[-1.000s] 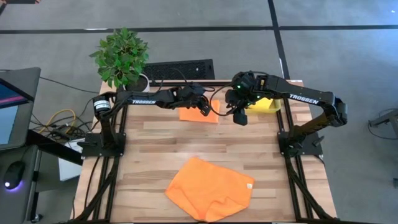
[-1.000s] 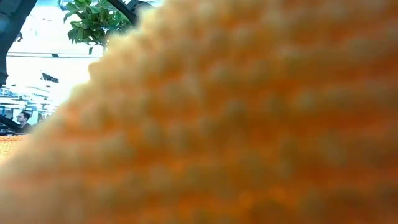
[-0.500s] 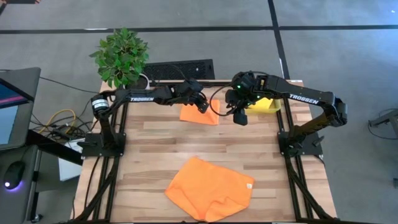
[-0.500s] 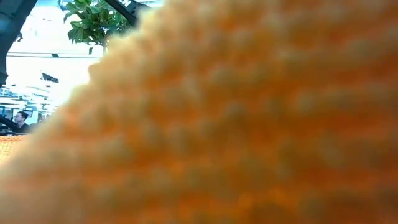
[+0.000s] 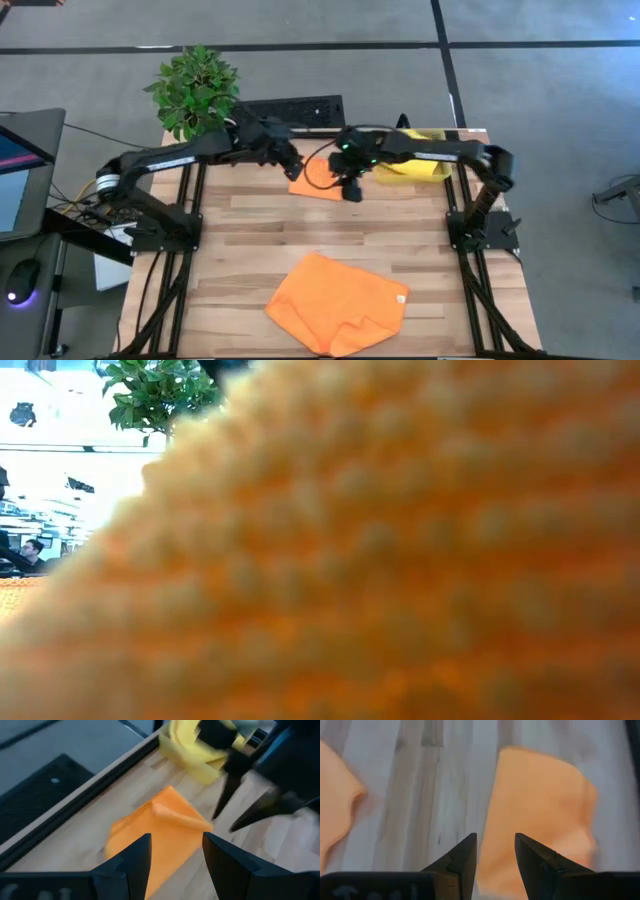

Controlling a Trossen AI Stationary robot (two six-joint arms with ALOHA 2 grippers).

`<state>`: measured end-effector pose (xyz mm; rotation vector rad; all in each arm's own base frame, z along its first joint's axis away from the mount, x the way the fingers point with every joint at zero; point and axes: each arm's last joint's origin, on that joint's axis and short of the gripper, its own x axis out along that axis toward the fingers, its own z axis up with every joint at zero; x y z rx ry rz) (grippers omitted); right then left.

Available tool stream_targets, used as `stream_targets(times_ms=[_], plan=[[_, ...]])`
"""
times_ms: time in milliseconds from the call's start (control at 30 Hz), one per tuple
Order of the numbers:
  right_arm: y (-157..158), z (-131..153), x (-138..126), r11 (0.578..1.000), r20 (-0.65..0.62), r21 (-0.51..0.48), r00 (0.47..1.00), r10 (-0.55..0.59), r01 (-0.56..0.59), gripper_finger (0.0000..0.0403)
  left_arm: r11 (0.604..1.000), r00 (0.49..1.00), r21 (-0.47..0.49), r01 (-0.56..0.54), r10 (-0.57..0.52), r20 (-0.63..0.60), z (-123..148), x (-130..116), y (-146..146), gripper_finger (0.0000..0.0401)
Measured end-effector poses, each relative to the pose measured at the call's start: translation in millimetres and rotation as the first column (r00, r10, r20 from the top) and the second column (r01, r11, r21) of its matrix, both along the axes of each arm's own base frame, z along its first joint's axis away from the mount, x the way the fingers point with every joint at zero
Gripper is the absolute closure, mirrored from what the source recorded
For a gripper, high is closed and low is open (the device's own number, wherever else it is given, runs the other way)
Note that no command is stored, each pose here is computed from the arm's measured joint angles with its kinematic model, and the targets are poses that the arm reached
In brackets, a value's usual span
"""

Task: Fold microfiber towels
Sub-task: Fold the top orange microfiber towel

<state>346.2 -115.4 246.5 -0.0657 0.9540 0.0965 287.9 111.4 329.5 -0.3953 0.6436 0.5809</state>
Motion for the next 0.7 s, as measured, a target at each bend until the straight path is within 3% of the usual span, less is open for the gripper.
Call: stream_targets(times_ms=[200,433,600,700], plan=[[-10.6,-37.4,18.7,1.0,-0.033,0.005,0.999,0.005,-0.005,0.0248,0.991,0.993,0.064,-0.119,0.119,-0.007,20.7,-25.4,-21.9,0.0232],[-28.1,-73.9,23.5,0.998,-0.115,0.028,0.992,-0.055,0.059,0.0248,0.983,0.986,0.08,-0.163,0.165,-0.02,22.6,-30.9,-27.8,0.0232],[-33.5,-77.0,15.6,0.987,-0.202,-0.027,0.966,-0.162,0.159,0.0248,0.982,0.983,0.071,-0.176,0.179,-0.044,17.1,-30.5,-27.3,0.0232],[-40.1,-65.1,10.2,0.977,-0.181,-0.053,0.96,-0.214,0.207,0.0248,0.98,0.98,0.058,-0.19,0.192,-0.047,13.5,-30.8,-27.4,0.0232]])
